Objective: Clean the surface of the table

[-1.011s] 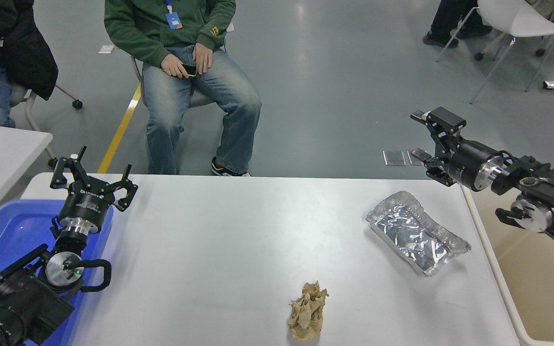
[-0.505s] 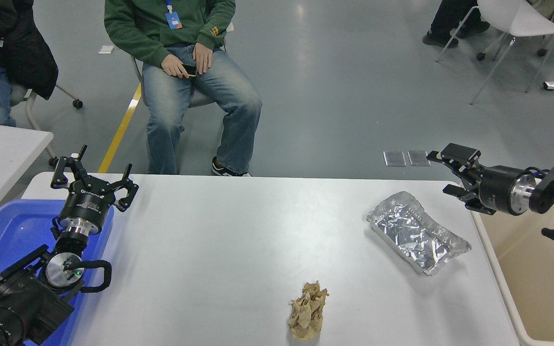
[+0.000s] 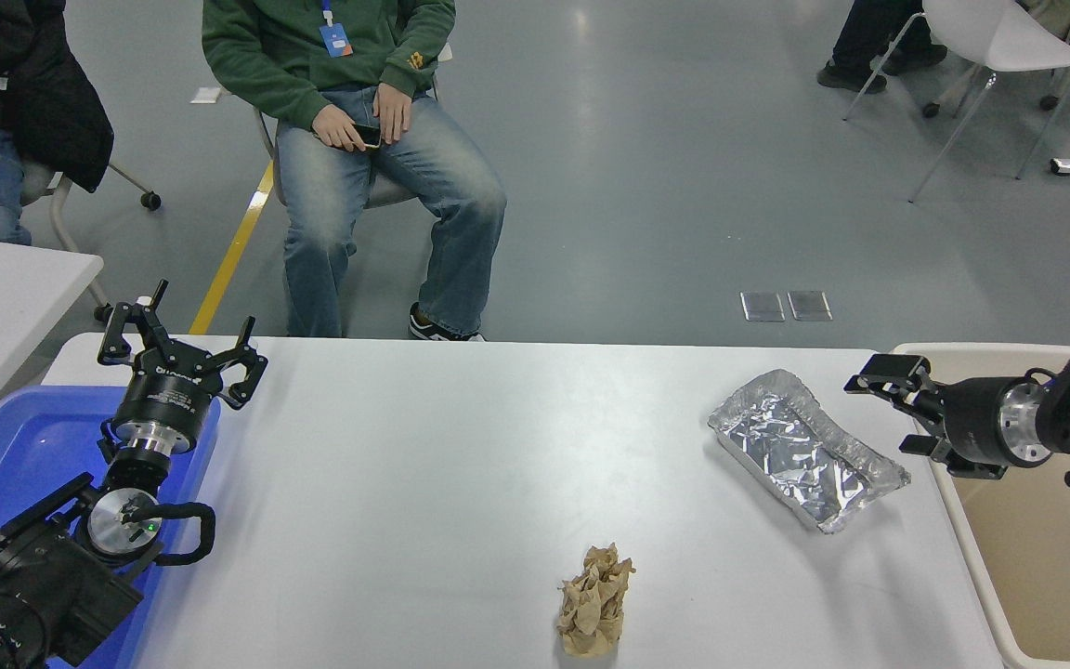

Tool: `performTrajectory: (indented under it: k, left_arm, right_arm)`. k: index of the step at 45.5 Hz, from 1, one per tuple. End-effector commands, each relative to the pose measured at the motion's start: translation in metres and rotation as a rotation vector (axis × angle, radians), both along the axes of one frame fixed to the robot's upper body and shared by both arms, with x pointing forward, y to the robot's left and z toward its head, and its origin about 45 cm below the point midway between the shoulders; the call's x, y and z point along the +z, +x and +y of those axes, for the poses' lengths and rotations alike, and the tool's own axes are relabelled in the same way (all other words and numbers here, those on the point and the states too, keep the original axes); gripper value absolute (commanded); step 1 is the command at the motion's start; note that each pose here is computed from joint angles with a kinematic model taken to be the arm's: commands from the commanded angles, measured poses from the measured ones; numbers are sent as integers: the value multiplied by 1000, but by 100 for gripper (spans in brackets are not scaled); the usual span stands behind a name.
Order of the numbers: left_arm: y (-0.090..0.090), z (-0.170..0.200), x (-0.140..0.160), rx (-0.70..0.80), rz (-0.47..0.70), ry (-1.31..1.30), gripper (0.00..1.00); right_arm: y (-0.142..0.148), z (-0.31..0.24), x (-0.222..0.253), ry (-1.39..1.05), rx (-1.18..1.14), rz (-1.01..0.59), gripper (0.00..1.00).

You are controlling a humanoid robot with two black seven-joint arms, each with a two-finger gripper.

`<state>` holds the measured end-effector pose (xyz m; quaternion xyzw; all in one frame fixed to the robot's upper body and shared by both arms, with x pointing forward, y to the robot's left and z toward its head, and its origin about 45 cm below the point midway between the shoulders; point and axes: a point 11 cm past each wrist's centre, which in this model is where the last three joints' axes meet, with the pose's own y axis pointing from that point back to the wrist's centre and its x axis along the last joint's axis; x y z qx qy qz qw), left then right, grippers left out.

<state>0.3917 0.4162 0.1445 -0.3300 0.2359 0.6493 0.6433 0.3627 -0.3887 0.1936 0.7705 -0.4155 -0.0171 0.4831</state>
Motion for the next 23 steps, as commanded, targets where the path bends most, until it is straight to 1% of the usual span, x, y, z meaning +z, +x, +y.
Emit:
performTrajectory:
  k: [1, 12, 23]
  left_arm:
    - [0, 0, 0, 0, 0, 0, 100]
    - [0, 0, 0, 1, 1, 0, 100]
    - [0, 0, 0, 0, 0, 0, 100]
  right_arm:
    - [-16, -5, -17, -60, -19, 88, 100]
    - [-25, 9, -40, -76, -14, 142, 100]
    - [-25, 36, -59, -59, -5, 173, 100]
